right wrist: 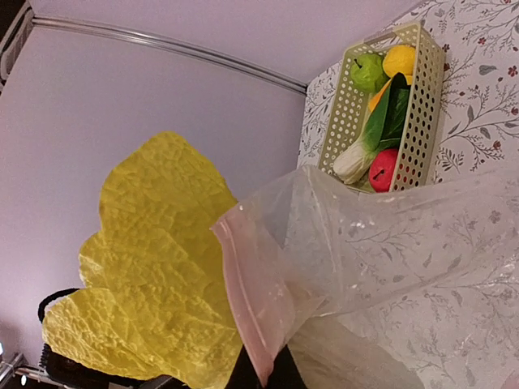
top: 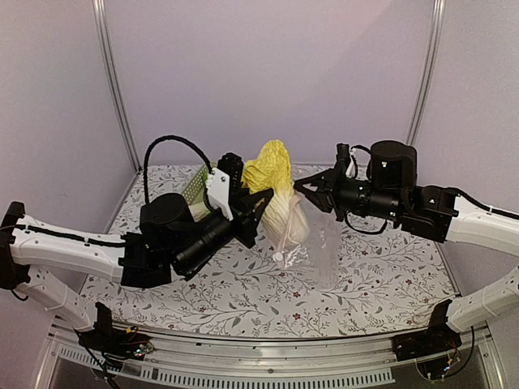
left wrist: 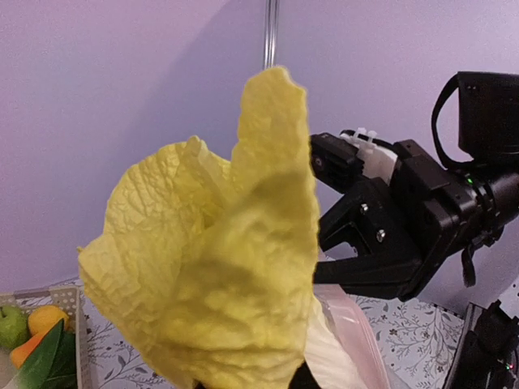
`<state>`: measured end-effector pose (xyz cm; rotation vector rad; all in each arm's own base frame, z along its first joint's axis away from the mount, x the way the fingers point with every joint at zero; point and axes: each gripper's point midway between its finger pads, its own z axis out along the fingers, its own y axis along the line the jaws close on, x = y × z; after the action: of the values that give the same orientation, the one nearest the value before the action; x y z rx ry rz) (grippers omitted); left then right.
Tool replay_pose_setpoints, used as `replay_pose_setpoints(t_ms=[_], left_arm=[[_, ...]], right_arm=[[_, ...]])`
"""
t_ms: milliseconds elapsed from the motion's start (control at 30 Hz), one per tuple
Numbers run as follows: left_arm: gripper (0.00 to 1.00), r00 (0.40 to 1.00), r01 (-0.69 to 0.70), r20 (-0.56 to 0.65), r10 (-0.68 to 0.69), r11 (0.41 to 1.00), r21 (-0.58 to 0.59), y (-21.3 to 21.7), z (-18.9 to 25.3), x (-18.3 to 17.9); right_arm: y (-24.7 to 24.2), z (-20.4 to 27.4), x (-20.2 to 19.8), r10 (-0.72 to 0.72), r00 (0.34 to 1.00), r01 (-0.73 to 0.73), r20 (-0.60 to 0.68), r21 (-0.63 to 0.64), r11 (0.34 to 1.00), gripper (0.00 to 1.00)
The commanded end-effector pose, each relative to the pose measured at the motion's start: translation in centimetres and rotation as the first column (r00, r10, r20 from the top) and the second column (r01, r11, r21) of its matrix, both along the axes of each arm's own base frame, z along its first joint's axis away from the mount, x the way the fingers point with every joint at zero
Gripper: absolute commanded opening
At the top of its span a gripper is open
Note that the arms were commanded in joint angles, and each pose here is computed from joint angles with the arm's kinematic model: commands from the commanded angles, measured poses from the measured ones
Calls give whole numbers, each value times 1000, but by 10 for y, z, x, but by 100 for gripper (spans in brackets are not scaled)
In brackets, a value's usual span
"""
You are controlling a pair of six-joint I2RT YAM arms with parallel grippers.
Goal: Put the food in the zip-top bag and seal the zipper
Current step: Place the fake vegetable in the zipper food storage bag.
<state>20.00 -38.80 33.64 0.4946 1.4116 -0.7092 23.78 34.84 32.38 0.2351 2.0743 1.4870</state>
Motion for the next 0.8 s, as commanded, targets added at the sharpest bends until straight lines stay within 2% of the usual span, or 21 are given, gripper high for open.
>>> replay_pose_setpoints(t_ms=[0,100,200,367,433,633,767], left_arm=[[0,999,-32,-21,33,998,52,-10,-12,3],[0,996,-86,-27,88,993,76,-10,-18,10],[0,996,-78,-38,82,993,85,-16,-23,10],[0,994,26,-107,-23,999,29,-33,-17,0],[5,989,81,-128,-77,997,20,-40,-12,-7],[4,974,100,-210,-82,992,78,-39,-18,-9],[3,947,219,-261,-187,971,100,-46,-26,-23]], right_arm=[[-3,29,0,-20,999,16,33,109,994,0],[-2,30,0,-21,999,18,26,130,991,0],[-3,30,0,-23,1000,20,20,140,990,0],[-9,19,8,-82,997,80,12,118,990,0],[-10,13,10,-96,995,95,8,105,990,0],[-15,9,13,-124,992,122,17,91,988,0],[-17,16,13,-127,991,123,41,94,988,0]])
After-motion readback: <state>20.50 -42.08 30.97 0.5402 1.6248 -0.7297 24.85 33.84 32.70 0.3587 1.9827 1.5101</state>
